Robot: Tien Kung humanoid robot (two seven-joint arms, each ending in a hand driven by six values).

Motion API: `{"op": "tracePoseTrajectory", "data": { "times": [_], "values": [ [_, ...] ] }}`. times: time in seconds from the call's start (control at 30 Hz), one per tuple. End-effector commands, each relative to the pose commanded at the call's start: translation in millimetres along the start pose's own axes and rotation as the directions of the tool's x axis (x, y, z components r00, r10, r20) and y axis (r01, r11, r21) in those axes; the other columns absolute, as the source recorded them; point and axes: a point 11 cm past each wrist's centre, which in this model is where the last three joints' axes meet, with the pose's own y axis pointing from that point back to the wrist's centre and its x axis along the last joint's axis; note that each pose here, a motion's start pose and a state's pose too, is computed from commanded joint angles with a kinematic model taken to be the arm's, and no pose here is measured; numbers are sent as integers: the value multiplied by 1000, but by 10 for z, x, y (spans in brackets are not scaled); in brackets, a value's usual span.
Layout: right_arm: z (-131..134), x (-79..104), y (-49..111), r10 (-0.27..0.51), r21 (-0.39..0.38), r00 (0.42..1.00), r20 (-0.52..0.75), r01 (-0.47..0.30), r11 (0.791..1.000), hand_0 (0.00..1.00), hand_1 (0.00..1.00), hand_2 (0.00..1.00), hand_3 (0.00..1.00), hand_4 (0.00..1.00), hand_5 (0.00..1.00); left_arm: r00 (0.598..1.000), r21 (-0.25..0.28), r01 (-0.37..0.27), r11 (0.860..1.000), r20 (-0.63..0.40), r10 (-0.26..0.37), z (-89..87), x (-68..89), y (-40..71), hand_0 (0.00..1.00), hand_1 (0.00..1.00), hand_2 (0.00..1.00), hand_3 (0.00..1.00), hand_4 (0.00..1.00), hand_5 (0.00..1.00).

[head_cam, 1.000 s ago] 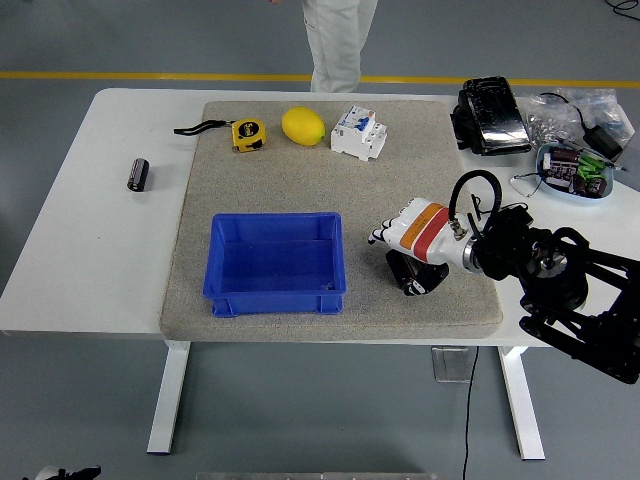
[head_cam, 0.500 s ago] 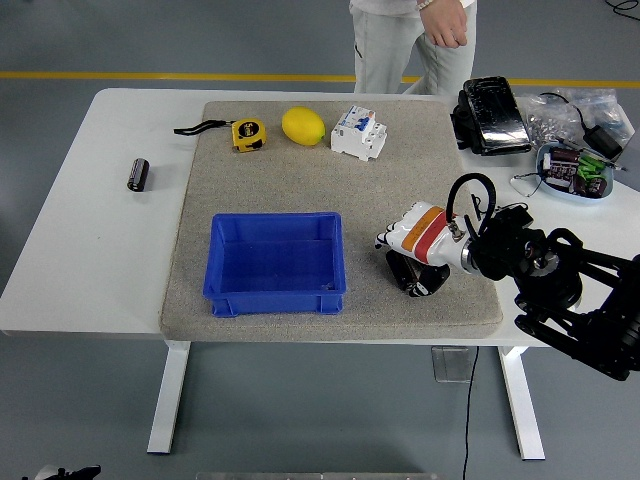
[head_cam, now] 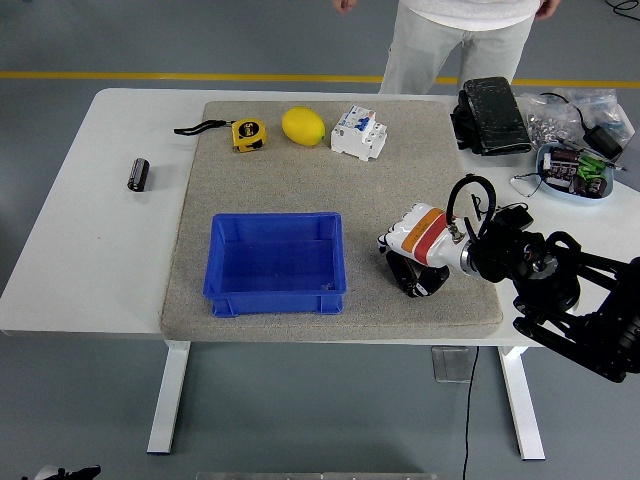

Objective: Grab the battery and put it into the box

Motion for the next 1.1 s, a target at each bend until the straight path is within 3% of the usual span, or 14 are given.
{"op": "tracePoseTrajectory", "data": {
  "times": [0.23, 0.27, 0.43, 0.47, 0.83, 1.1],
  "values": [
    [6, -20, 2, -2, -4, 1000, 2, 2, 1000, 2, 101, 607, 714, 998, 365, 1000, -2, 3, 1000, -2, -3, 4, -3, 1, 701, 678, 734, 592, 607, 476],
    [6, -21, 2, -1, -4, 1000, 2, 1, 1000, 2, 97, 541, 661, 998, 343, 1000, -2, 3, 1000, -2, -3, 6, -3, 1, 701, 678, 734, 592, 607, 476],
    [-8, -21, 3, 11, -3, 1000, 2, -11, 1000, 2, 97, 541, 661, 998, 343, 1000, -4, 5, 1000, -2, -5, 8, -9, 2, 701, 678, 734, 592, 607, 476],
    [-13, -21, 2, 13, -2, 1000, 3, -13, 1000, 2, 90, 511, 570, 998, 323, 1000, -3, 6, 1000, -2, -6, 5, -10, 2, 701, 678, 730, 592, 605, 478],
    [-20, 3, 3, 27, 0, 1000, 4, -27, 1000, 2, 79, 492, 527, 998, 295, 1000, -2, 8, 1000, -1, -8, -8, -11, 0, 701, 677, 731, 592, 604, 478],
    [-25, 139, 38, 53, 8, 999, -1, -53, 999, 2, 77, 491, 523, 998, 290, 1000, 3, 7, 1000, -1, -7, -38, 2, -4, 701, 678, 731, 591, 605, 480]
  ]
}}
